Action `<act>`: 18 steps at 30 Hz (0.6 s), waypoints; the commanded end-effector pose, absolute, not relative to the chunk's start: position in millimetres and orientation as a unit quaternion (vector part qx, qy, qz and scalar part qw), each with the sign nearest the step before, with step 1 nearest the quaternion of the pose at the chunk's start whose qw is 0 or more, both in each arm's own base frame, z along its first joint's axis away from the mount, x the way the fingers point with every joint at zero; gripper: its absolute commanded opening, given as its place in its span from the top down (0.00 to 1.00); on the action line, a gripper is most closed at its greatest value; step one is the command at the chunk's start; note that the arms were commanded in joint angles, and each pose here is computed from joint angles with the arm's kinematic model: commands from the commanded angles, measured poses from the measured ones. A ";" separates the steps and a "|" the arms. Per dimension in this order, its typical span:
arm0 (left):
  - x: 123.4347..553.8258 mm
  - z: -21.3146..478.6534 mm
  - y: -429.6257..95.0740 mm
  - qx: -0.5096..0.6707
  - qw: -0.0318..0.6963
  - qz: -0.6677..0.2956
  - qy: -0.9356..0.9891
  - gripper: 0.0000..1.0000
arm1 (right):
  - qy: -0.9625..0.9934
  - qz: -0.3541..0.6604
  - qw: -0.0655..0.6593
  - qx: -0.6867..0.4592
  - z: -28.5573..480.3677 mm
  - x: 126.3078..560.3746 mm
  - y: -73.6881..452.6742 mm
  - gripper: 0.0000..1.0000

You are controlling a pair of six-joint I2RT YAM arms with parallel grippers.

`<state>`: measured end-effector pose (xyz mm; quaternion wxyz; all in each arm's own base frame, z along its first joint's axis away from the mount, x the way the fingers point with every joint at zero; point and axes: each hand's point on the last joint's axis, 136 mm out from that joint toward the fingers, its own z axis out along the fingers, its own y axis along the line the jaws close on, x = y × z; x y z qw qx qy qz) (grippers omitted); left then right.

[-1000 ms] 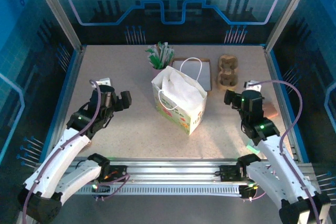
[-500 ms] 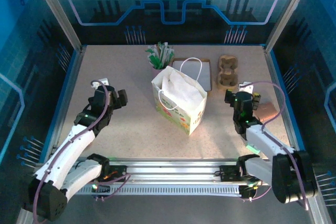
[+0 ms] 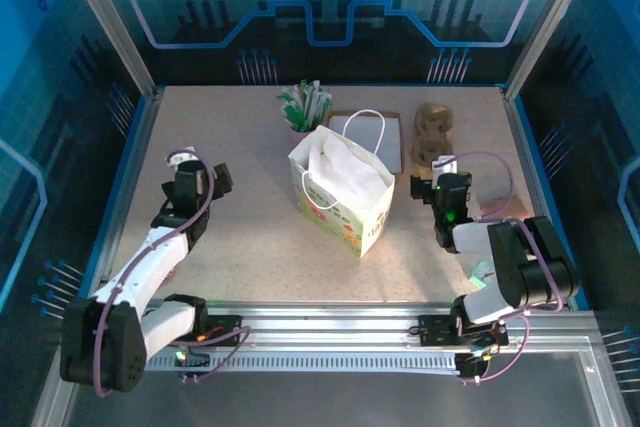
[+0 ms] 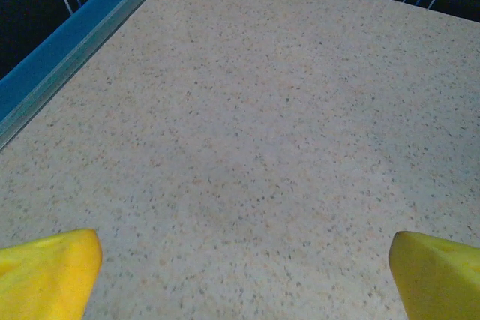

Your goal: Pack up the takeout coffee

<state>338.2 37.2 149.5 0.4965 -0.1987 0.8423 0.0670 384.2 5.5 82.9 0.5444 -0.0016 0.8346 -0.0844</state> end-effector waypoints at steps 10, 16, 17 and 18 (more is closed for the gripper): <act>371.3 116.2 30.8 -0.143 0.559 0.040 0.816 0.01 | 0.808 -0.054 0.586 -0.001 99.9 395.7 5.6 0.00; 384.0 114.4 32.8 -0.142 0.552 0.038 0.821 0.01 | 0.805 -0.068 0.590 -0.011 101.3 396.0 11.0 0.00; 386.9 112.9 32.4 -0.139 0.547 0.034 0.825 0.01 | 0.805 -0.068 0.590 -0.011 101.7 396.0 11.3 0.00; 390.5 111.6 29.1 -0.129 0.542 0.026 0.830 0.01 | 0.805 -0.068 0.589 -0.011 101.3 396.0 11.1 0.00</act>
